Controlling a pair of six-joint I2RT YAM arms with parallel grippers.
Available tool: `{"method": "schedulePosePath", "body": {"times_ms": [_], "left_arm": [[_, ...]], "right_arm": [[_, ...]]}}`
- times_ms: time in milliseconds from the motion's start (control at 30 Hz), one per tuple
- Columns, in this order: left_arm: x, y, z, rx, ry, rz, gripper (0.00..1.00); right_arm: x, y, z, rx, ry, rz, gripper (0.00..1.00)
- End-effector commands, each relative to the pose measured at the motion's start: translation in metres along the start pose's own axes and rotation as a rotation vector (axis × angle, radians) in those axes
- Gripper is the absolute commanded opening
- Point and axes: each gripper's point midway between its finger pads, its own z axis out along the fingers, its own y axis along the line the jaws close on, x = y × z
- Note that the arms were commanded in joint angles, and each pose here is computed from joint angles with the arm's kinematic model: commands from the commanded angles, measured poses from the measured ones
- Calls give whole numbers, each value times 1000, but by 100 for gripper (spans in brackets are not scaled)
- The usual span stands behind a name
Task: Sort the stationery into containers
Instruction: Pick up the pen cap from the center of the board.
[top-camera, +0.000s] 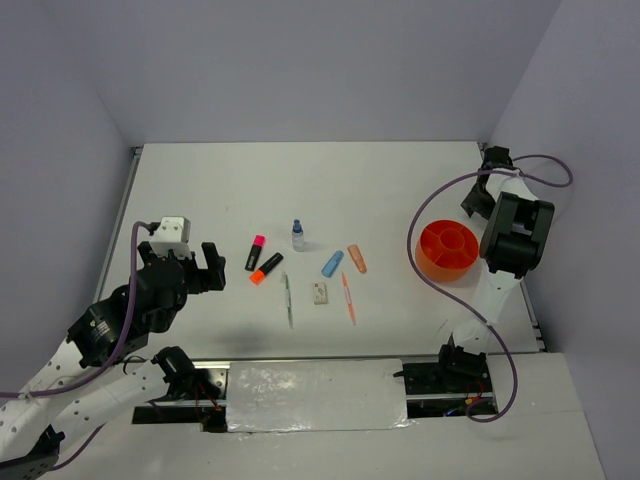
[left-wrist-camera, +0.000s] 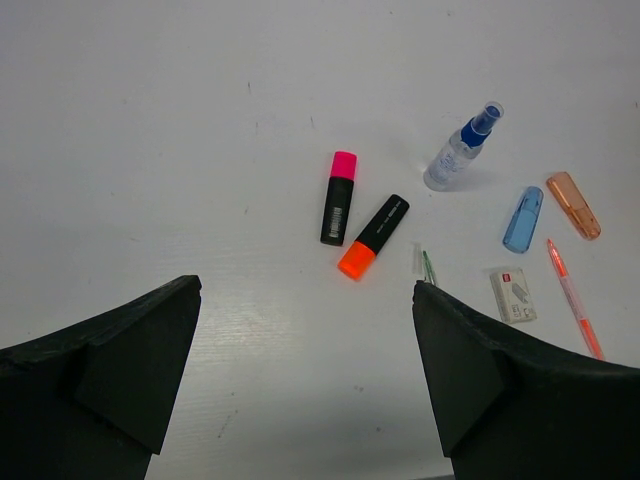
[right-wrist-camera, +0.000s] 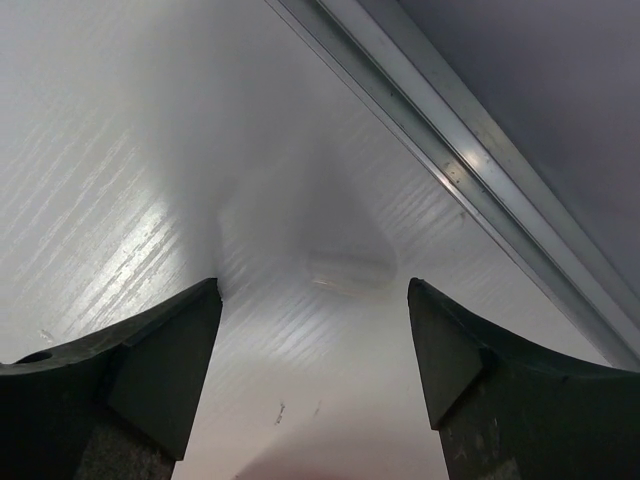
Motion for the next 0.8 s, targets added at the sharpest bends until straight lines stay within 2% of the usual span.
{"method": "schedulePosePath", "body": {"times_ms": [0, 233, 333, 767], "left_arm": [[-9, -3, 0, 18, -33, -1, 99], [-10, -2, -1, 15, -38, -2, 99], [-11, -2, -1, 16, -42, -5, 99], [-13, -1, -4, 24, -55, -16, 99]], "right_arm": [[-2, -2, 14, -23, 35, 11, 81], [6, -2, 14, -29, 52, 13, 76], [10, -2, 13, -28, 58, 17, 69], [24, -20, 11, 1, 89, 34, 62]]}}
